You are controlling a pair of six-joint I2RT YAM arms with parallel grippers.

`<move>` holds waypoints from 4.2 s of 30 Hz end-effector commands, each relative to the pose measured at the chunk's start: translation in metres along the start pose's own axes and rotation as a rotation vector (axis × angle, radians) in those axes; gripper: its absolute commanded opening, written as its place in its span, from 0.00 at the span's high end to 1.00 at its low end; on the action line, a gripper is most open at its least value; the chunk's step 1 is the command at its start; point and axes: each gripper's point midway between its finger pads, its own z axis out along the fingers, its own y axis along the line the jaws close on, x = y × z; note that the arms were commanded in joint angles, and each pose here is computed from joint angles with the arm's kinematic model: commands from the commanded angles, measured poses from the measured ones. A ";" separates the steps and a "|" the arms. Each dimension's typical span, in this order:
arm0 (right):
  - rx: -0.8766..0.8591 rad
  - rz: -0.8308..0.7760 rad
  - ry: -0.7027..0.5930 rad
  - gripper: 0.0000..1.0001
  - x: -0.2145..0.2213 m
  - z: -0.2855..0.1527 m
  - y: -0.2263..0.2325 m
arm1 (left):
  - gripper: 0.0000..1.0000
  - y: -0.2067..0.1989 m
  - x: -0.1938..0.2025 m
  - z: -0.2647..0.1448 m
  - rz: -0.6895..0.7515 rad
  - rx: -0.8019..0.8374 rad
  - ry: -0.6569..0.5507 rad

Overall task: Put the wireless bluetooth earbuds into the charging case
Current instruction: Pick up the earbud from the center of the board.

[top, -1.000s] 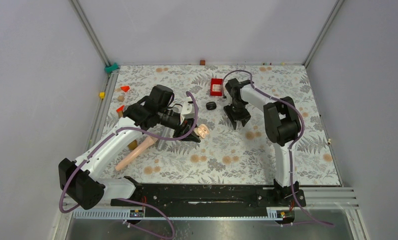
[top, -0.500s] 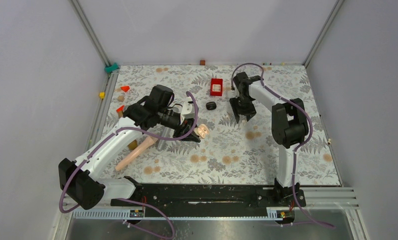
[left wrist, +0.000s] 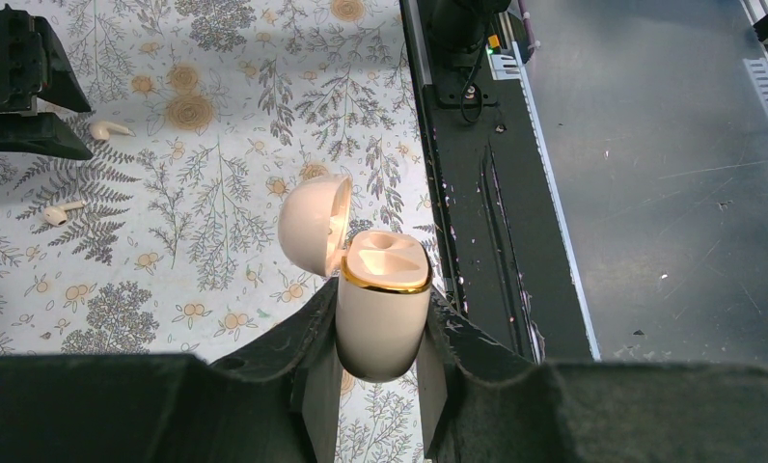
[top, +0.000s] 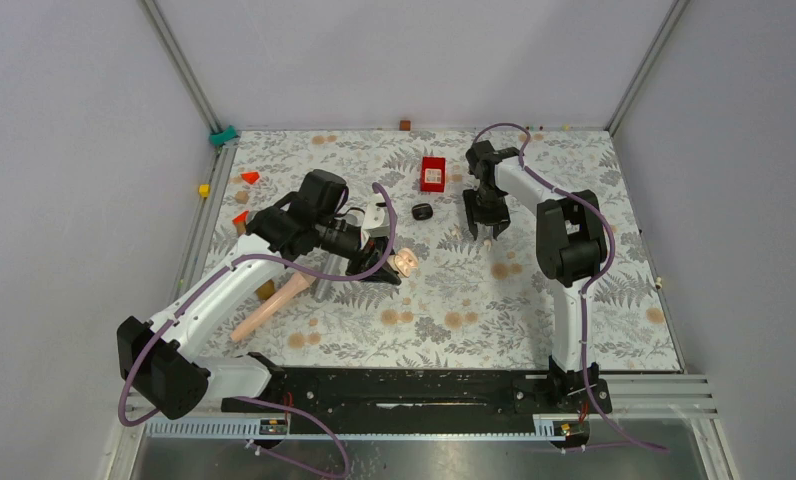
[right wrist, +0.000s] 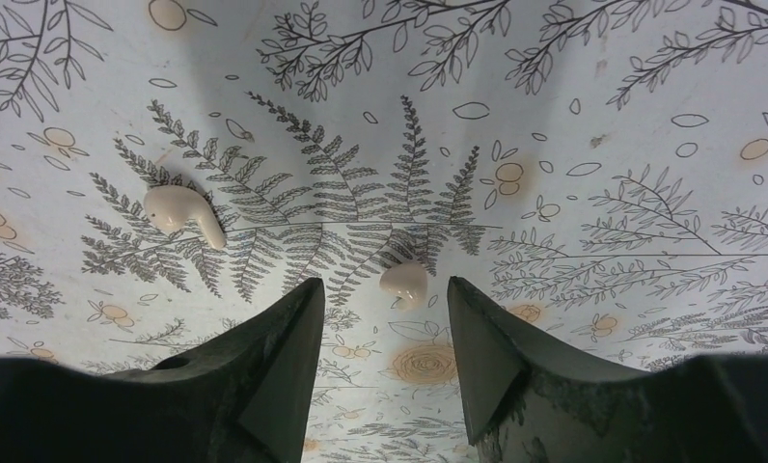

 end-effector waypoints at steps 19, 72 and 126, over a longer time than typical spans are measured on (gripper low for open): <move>0.119 -0.089 0.012 0.46 0.002 -0.008 -0.004 | 1.00 -0.007 -0.015 -0.008 0.080 -0.003 -0.024; 0.001 -0.099 0.033 0.46 0.007 -0.001 0.035 | 1.00 -0.001 -0.017 -0.014 0.054 -0.029 -0.028; 0.171 -0.547 0.207 0.53 0.014 -0.003 0.029 | 1.00 -0.004 -0.019 -0.017 0.060 -0.026 -0.043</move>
